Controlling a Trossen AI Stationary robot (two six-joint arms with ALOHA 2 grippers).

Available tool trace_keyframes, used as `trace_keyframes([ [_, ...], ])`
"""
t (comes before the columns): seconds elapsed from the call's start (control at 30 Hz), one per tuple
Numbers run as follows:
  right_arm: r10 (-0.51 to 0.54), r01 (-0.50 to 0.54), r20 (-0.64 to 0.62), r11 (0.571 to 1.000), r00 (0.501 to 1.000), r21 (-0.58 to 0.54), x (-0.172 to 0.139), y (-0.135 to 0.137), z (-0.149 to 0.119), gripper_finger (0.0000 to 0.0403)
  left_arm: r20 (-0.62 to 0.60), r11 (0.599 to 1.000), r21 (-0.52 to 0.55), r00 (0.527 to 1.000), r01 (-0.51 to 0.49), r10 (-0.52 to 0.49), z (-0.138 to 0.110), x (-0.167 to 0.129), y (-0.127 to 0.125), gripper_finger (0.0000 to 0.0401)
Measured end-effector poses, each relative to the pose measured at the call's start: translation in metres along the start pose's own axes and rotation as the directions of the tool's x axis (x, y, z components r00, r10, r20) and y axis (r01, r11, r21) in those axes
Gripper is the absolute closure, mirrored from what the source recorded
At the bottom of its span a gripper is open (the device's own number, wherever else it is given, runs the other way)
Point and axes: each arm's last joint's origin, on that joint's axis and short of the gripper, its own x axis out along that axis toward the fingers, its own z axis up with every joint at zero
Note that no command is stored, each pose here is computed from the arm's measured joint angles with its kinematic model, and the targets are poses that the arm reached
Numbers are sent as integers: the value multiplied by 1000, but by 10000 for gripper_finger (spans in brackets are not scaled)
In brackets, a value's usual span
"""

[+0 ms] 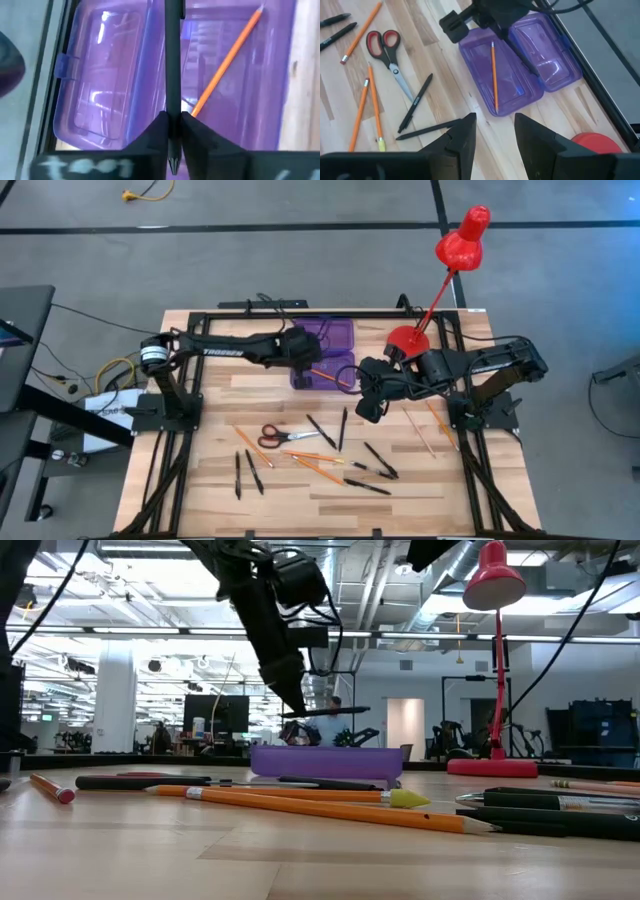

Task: Pick & place school supplies into a supply box
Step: Put the black pen into the purple supply box

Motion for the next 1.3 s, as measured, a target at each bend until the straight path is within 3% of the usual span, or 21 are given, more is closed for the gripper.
trace_keyframes([
  [0.17, -2, 2, -1, 1000, 1000, 2, 0, -1, 0, 274, -4, 1000, 6, 1000, -14, 14, 4, -1, 11, 276],
  [0.3, -3, 3, -2, 1000, 1000, -2, 0, -1, 0, 274, -55, 1000, 12, 998, 17, -16, -2, -2, 12, 230],
  [0.43, -20, 13, -36, 981, 999, -191, 7, 2, -1, 274, -95, 993, -16, 989, 113, -114, -7, -17, 5, 219],
  [0.6, 80, -115, -93, 869, 992, -482, 34, 17, -2, 274, -24, 977, -43, 977, 211, -212, -4, -61, -11, 217],
  [0.7, 189, -244, -154, 777, 970, -580, 58, 30, -4, 275, 36, 983, -39, 984, 177, -176, -3, -94, -21, 217],
  [0.8, 226, -309, -211, 683, 951, -661, 86, 43, -8, 281, 79, 990, -59, 990, 124, -120, -7, -126, -30, 217],
  [1.0, 303, -440, -323, 521, 897, -732, 133, 67, -18, 292, 121, 987, -160, 992, 35, -15, -27, -180, -46, 216],
  [1.3, 268, -437, -354, 394, 896, -809, 167, 88, -29, 301, 200, 953, -302, 976, -18, 82, -60, -234, -71, 216],
])
